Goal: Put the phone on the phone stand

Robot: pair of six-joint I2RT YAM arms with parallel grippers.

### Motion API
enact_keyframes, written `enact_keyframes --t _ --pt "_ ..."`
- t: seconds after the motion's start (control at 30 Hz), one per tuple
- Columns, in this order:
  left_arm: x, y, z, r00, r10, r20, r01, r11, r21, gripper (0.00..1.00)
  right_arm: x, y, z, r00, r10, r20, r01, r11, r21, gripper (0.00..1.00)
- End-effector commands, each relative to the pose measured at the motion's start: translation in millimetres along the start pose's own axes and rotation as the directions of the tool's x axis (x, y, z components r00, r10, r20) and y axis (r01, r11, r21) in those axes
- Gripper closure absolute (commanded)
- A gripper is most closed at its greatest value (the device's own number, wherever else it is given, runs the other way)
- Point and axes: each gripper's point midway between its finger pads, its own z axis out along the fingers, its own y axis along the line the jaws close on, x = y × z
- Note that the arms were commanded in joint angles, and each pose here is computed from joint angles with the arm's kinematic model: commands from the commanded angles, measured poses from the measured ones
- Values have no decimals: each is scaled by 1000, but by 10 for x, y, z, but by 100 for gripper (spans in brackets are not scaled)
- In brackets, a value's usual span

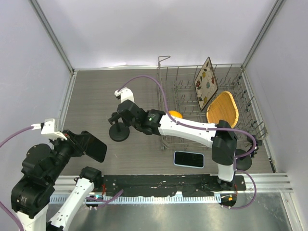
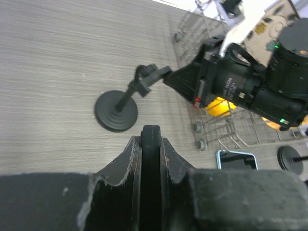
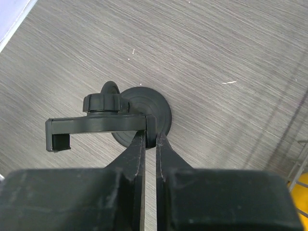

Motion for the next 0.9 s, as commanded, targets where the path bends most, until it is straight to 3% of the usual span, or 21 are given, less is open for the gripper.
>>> enact_keyframes --t 0.0,0.03,0.07,0.2,0.27,0.47,0.57,0.7,0.87 --pt "-42 -601 81 1000 18 -9 -15 949 316 100 -152 1 -261 999 10 34 -9 1000 -22 99" --pt "-89 -795 68 1000 19 6 -20 909 416 100 -114 -4 -314 1000 10 26 -9 999 -40 99" --pt "27 -1068 -47 998 46 -50 -9 818 575 100 -64 -6 -361 1000 4 16 -3 998 -61 99" --pt "211 -1488 -135 987 97 -127 46 589 807 100 338 -42 -520 996 -63 -61 53 987 -154 99" --pt "209 -1579 -179 987 139 -85 3 504 863 100 381 -88 -591 994 -92 -62 80 982 -169 99" --pt "82 -1656 -13 973 228 38 -141 455 879 100 286 -193 -788 996 -81 -28 74 982 -176 99" --pt "56 -1711 17 957 274 90 -198 394 898 100 255 -215 -834 996 -83 -39 73 976 -206 99" --pt "62 -1777 -36 926 322 195 -286 265 921 100 318 -264 -805 994 -84 -66 67 971 -228 99" --pt "137 -1742 86 884 358 299 -389 214 896 100 247 -248 -849 995 -79 -63 57 951 -304 99"
